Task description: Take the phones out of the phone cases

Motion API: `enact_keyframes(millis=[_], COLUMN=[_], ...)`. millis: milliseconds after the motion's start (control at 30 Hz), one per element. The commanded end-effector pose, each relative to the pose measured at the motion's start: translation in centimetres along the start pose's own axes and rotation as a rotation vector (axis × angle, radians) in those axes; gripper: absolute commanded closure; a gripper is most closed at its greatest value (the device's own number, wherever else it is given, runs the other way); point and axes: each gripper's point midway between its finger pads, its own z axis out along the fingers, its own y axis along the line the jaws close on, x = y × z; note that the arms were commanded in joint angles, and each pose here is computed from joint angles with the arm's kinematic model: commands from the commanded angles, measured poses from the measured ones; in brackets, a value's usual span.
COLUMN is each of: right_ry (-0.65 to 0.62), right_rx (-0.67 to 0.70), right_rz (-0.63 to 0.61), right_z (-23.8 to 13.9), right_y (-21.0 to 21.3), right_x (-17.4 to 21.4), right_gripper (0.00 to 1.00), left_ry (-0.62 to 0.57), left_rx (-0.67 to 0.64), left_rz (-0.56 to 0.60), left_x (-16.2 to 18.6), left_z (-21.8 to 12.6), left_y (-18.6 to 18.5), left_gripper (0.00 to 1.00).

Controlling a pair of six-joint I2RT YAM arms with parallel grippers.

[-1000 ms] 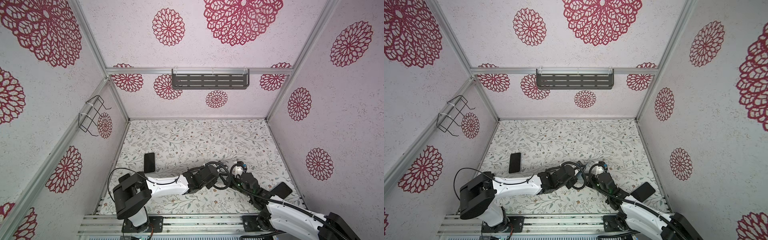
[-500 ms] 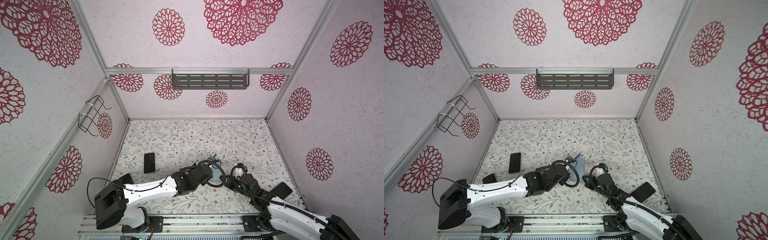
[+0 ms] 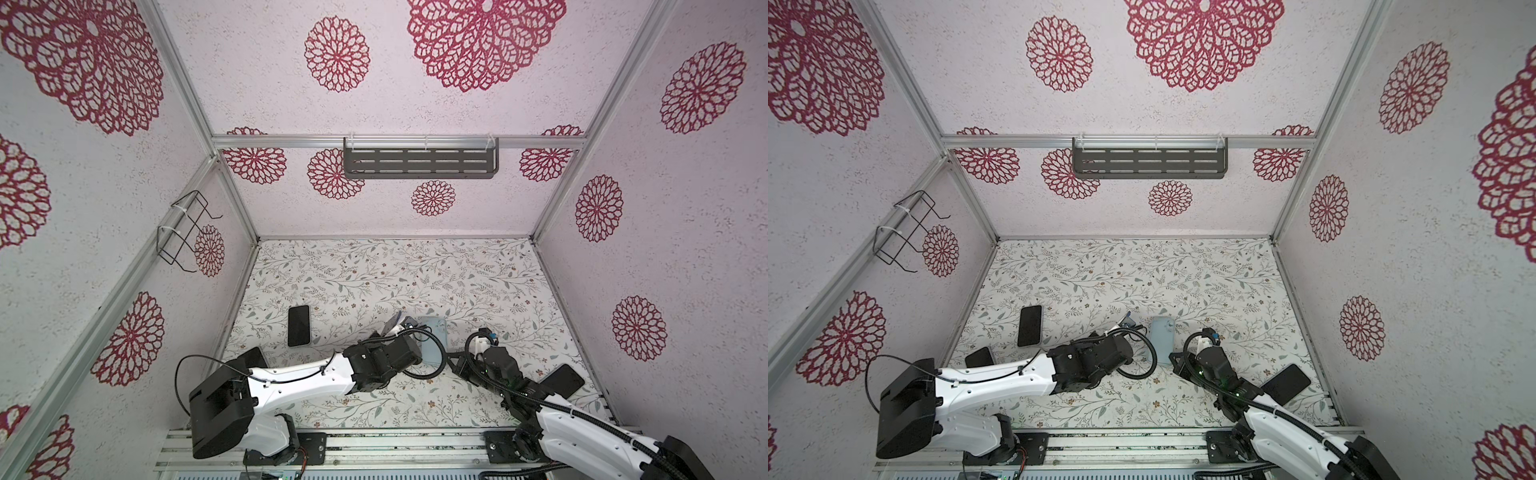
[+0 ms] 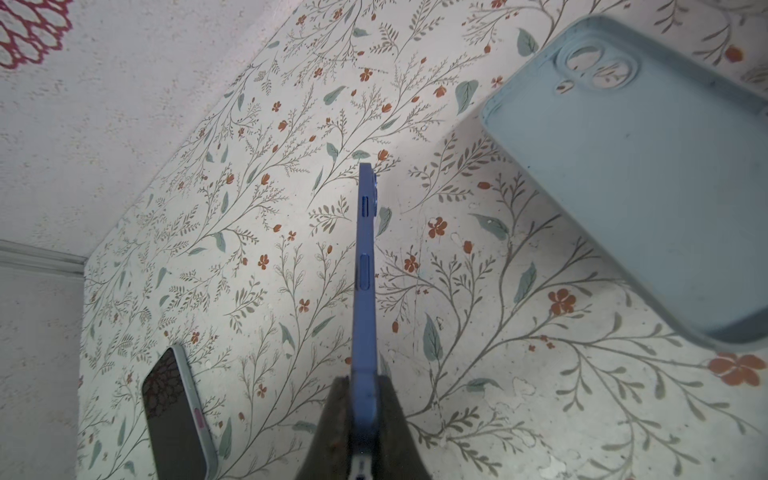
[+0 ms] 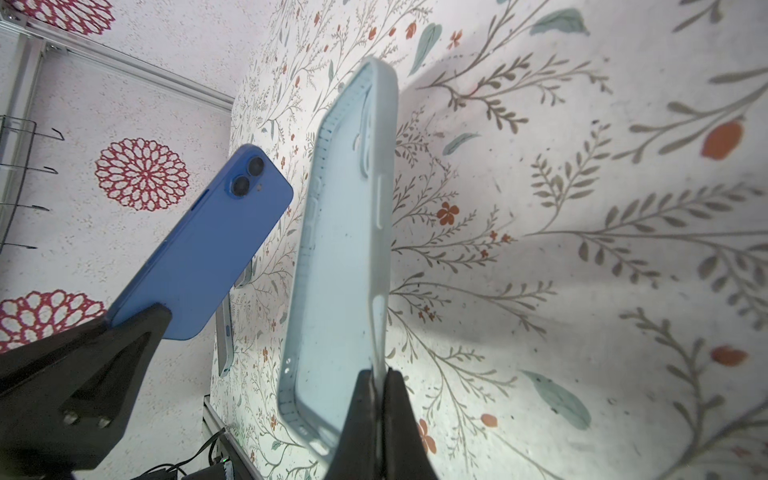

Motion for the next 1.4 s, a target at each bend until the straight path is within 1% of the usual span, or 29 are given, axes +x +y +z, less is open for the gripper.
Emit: enact_keyframes(millis=[0,167,367,467,567,800,1167,1200,1267,1367], right_ry=[0.011,0.046,0.074,0.084,0.089,0.11,0.125,0.126,0.126,0.128], right_rx=[-0.037,-0.05,-0.023,-0.011,-0.002,0.022,0.05,0.049,0.056,0.067], right_rz=[-0.024,-0.026,-0.046,-0.049,-0.05,-0.057,-0.064,-0.065,-0.066,-0.067], right_z=[0.1,0.5,1.0,1.2,1.4,1.9,2.3,2.4,2.4,2.4], right_y=[1.5,1.8,1.6,1.4,1.2,0.6,-0.1,-0.1,-0.2,-0.5], right_x=[-0.4,0.0,0.3,0.4,0.4,0.6,0.7,0.7,0.7,0.7], right_gripper=[1.0,1.0,1.0,1.0,1.0,1.0,1.0,1.0,1.0,1.0], left_ry=[-0.006,0.034,0.053,0.064,0.079,0.088,0.112,0.134,0.142,0.142], left_rx=[-0.083,-0.126,-0.114,-0.125,-0.118,-0.112,-0.104,-0.113,-0.111,-0.111], left_rz=[0.03,0.106,0.177,0.203,0.211,0.227,0.251,0.272,0.275,0.268], left_x=[-1.0,-0.7,-0.1,0.2,0.5,1.1,2.3,3.1,3.4,3.6], left_z=[0.0,1.0,1.6,1.7,2.0,2.4,3.4,4.0,4.2,4.3], left_y=[0.3,-0.8,-3.2,-4.0,-5.0,-7.0,-10.1,-10.6,-11.0,-11.4], left_gripper=[0.98,0.98,0.95,0.95,0.95,0.9,0.89,0.88,0.87,0.8])
